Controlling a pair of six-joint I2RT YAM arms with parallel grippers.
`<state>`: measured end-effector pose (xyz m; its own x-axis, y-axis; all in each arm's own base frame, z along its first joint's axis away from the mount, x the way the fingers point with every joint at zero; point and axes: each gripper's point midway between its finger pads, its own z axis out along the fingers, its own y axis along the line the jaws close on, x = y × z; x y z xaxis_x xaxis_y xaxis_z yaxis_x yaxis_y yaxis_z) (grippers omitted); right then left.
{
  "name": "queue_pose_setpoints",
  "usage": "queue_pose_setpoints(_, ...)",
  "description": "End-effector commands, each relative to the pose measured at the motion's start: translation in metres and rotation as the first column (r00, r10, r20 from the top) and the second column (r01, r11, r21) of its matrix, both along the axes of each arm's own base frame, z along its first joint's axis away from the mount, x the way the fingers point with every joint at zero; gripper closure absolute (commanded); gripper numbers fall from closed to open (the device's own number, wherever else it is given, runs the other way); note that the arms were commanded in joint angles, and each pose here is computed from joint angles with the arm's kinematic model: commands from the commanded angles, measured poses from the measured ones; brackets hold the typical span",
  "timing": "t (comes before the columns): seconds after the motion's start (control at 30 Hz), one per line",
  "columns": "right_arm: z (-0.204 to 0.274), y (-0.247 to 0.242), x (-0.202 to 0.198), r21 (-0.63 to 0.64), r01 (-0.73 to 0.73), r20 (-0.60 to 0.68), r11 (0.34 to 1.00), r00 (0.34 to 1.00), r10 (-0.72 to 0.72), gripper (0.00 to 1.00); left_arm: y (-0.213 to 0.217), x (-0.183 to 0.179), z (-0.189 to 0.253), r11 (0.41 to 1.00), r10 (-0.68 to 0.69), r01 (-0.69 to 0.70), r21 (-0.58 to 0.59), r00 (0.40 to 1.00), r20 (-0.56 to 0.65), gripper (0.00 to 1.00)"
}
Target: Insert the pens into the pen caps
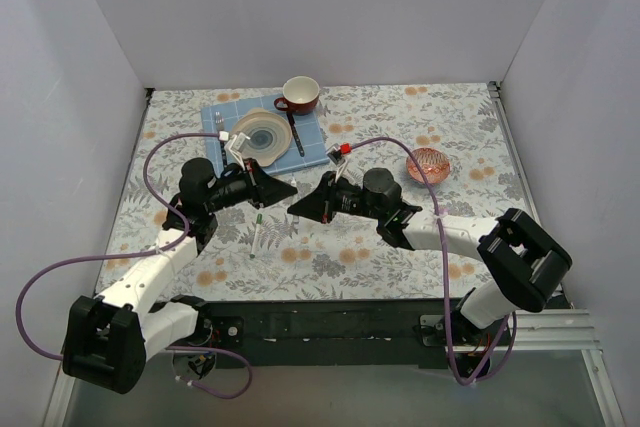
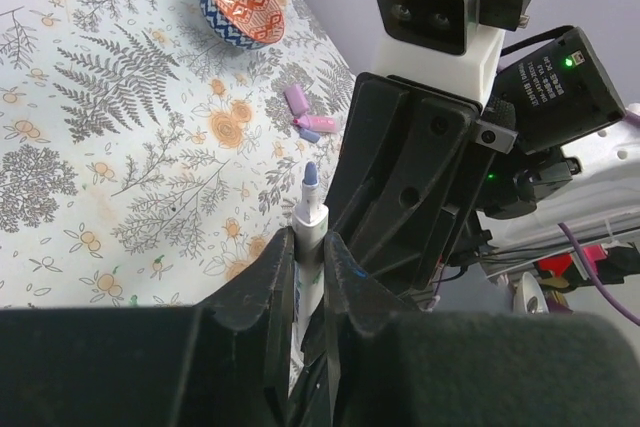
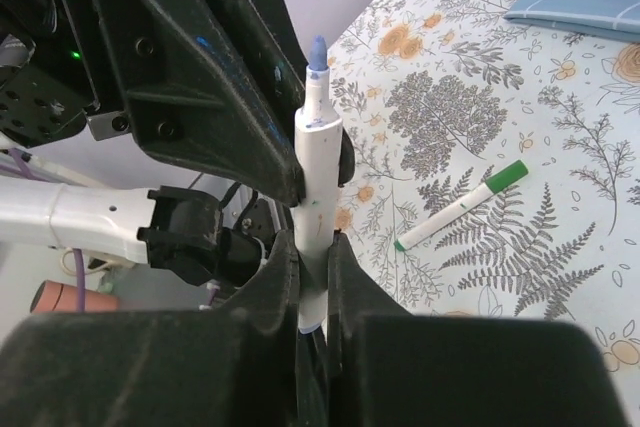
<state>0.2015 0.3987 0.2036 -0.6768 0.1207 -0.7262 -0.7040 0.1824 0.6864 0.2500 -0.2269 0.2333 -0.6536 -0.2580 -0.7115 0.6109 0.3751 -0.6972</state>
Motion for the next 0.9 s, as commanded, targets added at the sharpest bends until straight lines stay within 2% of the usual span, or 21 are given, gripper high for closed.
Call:
queue_pose_setpoints(0.0, 0.028, 0.003, 0.001, 0.073, 0.002, 0.064, 0.997, 0.998, -0.007, 0.99, -0.002, -0.003, 0.016, 0.999, -0.011, 0.013, -0.029, 0.999, 0.045, 0.77)
queue_pose_setpoints(0.07, 0.031, -0.001, 0.003, 0.072, 0.025, 0.064, 0.997, 0.998, -0.029, 0.99, -0.002, -0.007, 0.02, 0.999, -0.035, 0.036, -0.016, 0.996, 0.087, 0.56)
queue_pose_setpoints(0.13, 0.033, -0.006, 0.011, 0.073, 0.071, 0.064, 0.995, 0.995, -0.075, 0.99, -0.001, -0.01, 0.019, 0.999, -0.039, 0.038, 0.01, 0.995, 0.092, 0.48)
queue_pose_setpoints(0.17, 0.038, -0.008, 0.012, 0.083, 0.079, 0.071, 0.993, 0.994, -0.085, 0.99, 0.0, -0.012, 0.022, 0.999, -0.05, 0.047, 0.024, 0.99, 0.131, 0.45)
queue_pose_setpoints(0.43, 0.065, -0.022, 0.021, 0.138, 0.136, 0.095, 0.981, 0.984, -0.149, 0.99, -0.004, -0.045, 0.023, 0.98, -0.199, 0.201, 0.004, 0.967, 0.159, 0.44)
queue_pose_setpoints(0.73, 0.093, -0.02, 0.011, 0.234, 0.085, 0.11, 0.969, 0.987, -0.113, 0.99, -0.015, -0.051, 0.024, 0.97, -0.232, 0.24, -0.031, 0.957, 0.173, 0.45)
queue_pose_setpoints(0.83, 0.093, -0.016, 0.006, 0.234, 0.052, 0.115, 0.971, 0.99, -0.081, 0.99, -0.02, -0.044, 0.023, 0.976, -0.201, 0.21, -0.049, 0.967, 0.155, 0.5)
queue_pose_setpoints(0.87, 0.093, -0.016, 0.006, 0.242, 0.048, 0.118, 0.969, 0.99, -0.078, 0.99, -0.022, -0.045, 0.022, 0.976, -0.201, 0.212, -0.058, 0.968, 0.146, 0.54)
